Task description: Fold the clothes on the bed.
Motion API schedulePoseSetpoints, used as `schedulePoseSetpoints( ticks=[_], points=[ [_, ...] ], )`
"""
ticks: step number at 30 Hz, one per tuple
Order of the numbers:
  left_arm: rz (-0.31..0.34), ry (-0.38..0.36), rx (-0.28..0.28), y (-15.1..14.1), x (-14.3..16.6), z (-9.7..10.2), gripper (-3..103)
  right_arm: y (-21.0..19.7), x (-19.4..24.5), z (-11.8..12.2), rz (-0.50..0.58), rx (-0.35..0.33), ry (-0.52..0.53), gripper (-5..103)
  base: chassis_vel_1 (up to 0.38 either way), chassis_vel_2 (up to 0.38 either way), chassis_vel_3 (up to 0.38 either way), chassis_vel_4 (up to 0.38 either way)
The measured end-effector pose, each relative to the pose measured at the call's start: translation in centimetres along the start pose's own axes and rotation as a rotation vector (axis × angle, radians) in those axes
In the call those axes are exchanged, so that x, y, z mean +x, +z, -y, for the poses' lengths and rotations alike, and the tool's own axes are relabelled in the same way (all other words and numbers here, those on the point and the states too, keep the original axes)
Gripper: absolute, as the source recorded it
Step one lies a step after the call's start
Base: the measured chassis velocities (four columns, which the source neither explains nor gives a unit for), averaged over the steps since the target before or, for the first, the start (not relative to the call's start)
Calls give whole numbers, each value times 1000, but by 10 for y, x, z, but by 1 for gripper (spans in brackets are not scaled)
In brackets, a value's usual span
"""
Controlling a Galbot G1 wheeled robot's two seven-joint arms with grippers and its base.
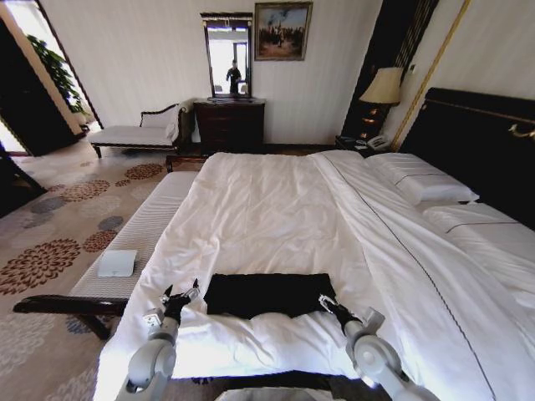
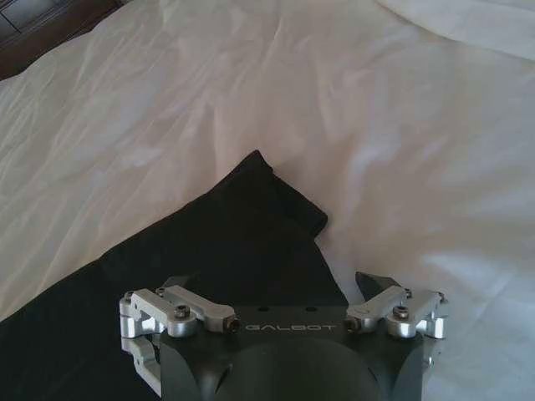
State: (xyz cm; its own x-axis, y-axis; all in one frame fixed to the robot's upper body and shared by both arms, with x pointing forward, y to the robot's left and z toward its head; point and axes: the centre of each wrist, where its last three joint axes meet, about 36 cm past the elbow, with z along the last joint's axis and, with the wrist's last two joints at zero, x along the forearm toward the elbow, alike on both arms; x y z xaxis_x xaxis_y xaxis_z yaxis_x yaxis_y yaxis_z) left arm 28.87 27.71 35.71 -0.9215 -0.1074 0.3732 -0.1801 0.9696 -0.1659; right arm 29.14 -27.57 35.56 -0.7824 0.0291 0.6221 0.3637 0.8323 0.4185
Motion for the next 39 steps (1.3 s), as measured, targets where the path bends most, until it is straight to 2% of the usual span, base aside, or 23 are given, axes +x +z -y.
schedulePoseSetpoints(
  ticks=[4, 8, 9, 11, 12, 14, 18, 19, 21, 24, 26, 27, 28, 30, 33, 34, 36, 37, 39],
  points=[
    [-9, -13, 3, 3, 3, -2, 100, 5, -6, 1, 13, -38, -9, 100, 0, 0, 0, 0],
    [-16, -28, 7, 8, 9, -1, 100, 8, -20, -2, 39, -145, -54, 100, 0, 0, 0, 0],
    [-16, -28, 7, 8, 9, -1, 100, 8, -20, -2, 39, -145, -54, 100, 0, 0, 0, 0],
    [-14, -41, 24, 9, 13, 1, 100, 10, -28, -6, 44, -215, -72, 102, 0, 0, 0, 0],
    [-14, -44, 30, 9, 15, 2, 100, 11, -30, -7, 44, -233, -74, 97, 0, 0, 0, 0],
    [-13, -47, 34, 9, 17, 2, 100, 13, -32, -8, 45, -248, -76, 97, 0, 0, 0, 0],
    [-6, -55, 46, 5, 23, 3, 100, 14, -34, -9, 59, -289, -80, 76, 0, 0, 0, 0],
    [-6, -55, 46, 5, 23, 3, 100, 14, -34, -9, 59, -289, -80, 76, 0, 0, 0, 0],
    [-6, -58, 47, 5, 26, 2, 100, 13, -34, -8, 72, -305, -78, 65, 0, 0, 0, 0],
    [-8, -61, 50, 6, 29, 2, 100, 12, -34, -7, 80, -319, -75, 60, 0, 0, 0, 0],
    [-9, -65, 57, 6, 31, 3, 100, 11, -33, -6, 85, -336, -76, 49, 0, 0, 0, 0],
    [-10, -66, 60, 7, 32, 4, 100, 10, -33, -6, 87, -340, -76, 49, 0, 0, 0, 0],
    [-10, -69, 67, 8, 33, 5, 100, 10, -33, -6, 90, -347, -77, 37, 0, 0, 0, 0],
    [-11, -70, 73, 8, 33, 7, 100, 10, -33, -6, 93, -353, -77, 37, 0, 0, 0, 0],
    [-17, -66, 78, 11, 36, 12, 100, 10, -35, -5, 102, -363, -72, 21, 0, 0, 0, 0],
    [-21, -64, 74, 13, 37, 14, 100, 11, -35, -4, 111, -360, -72, 16, 0, 0, 0, 0],
    [-24, -63, 69, 14, 38, 15, 100, 11, -35, -3, 122, -352, -74, 16, 0, 0, 0, 0],
    [-28, -63, 61, 15, 40, 16, 100, 12, -36, -2, 142, -337, -79, 11, 0, 0, 0, 0],
    [-41, -66, 35, 21, 44, 19, 100, 13, -34, 4, 218, -260, -109, 5, 0, 0, 0, 0]
  ],
)
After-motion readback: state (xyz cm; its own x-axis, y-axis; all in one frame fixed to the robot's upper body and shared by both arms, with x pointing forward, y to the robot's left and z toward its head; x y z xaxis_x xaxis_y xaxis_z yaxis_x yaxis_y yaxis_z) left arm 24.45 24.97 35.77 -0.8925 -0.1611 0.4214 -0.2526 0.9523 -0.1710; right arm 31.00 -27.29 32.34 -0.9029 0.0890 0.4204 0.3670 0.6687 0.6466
